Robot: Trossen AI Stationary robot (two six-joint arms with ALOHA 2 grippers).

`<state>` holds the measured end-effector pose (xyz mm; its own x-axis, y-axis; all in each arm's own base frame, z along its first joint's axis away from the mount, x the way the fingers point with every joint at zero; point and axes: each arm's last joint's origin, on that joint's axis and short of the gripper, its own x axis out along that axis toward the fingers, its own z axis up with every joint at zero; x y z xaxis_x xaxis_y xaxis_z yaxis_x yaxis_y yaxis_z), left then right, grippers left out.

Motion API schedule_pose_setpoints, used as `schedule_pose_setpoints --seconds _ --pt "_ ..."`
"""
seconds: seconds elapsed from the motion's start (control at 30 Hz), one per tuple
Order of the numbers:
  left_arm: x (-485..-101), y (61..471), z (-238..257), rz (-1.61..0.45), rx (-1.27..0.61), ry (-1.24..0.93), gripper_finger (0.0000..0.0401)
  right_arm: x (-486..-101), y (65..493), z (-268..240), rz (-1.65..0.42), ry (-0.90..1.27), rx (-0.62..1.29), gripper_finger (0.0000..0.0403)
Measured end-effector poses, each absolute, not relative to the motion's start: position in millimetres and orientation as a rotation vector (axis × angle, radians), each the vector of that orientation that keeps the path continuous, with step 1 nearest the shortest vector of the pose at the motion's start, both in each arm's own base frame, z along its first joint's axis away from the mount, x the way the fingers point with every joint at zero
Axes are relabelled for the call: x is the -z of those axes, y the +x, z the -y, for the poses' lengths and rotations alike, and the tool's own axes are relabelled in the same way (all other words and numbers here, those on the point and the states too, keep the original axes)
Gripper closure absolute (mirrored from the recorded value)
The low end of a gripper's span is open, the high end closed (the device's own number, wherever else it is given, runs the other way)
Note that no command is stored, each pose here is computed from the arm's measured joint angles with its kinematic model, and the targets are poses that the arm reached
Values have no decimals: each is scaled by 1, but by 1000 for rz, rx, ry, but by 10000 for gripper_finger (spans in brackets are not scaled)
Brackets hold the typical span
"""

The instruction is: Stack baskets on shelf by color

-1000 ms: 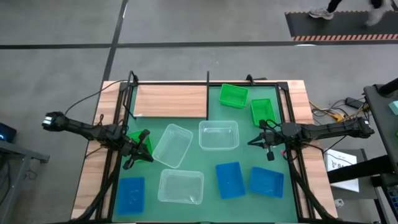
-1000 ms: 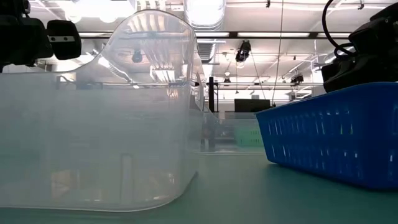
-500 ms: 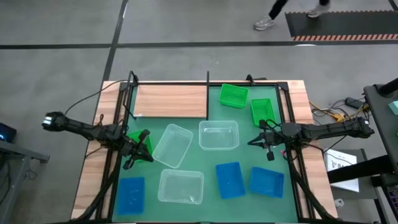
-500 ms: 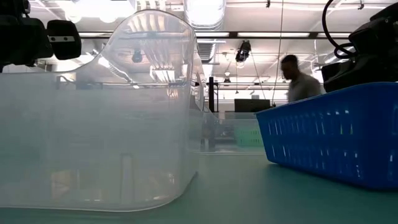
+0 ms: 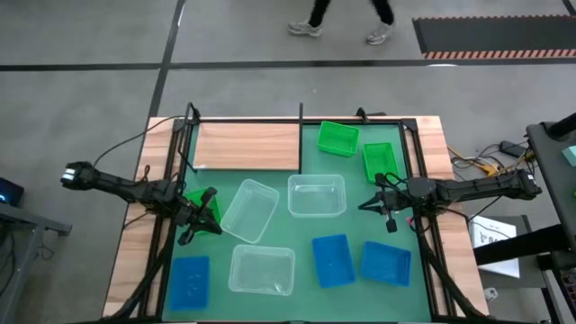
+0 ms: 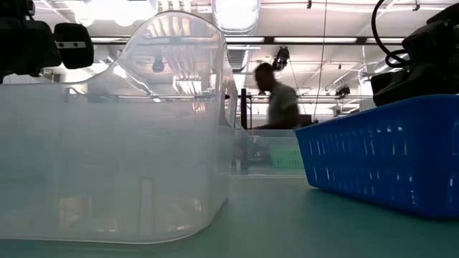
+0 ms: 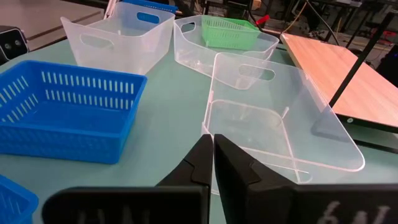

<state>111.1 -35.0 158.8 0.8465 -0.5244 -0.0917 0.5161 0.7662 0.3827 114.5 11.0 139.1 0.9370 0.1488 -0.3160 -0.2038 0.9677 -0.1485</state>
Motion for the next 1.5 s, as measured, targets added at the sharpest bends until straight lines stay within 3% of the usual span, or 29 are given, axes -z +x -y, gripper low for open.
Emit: schedule_pose_setpoints --seconds 1.5 --pt "-159 111 35 21 565 410 393 -141 115 -11 -279 -232 -180 394"
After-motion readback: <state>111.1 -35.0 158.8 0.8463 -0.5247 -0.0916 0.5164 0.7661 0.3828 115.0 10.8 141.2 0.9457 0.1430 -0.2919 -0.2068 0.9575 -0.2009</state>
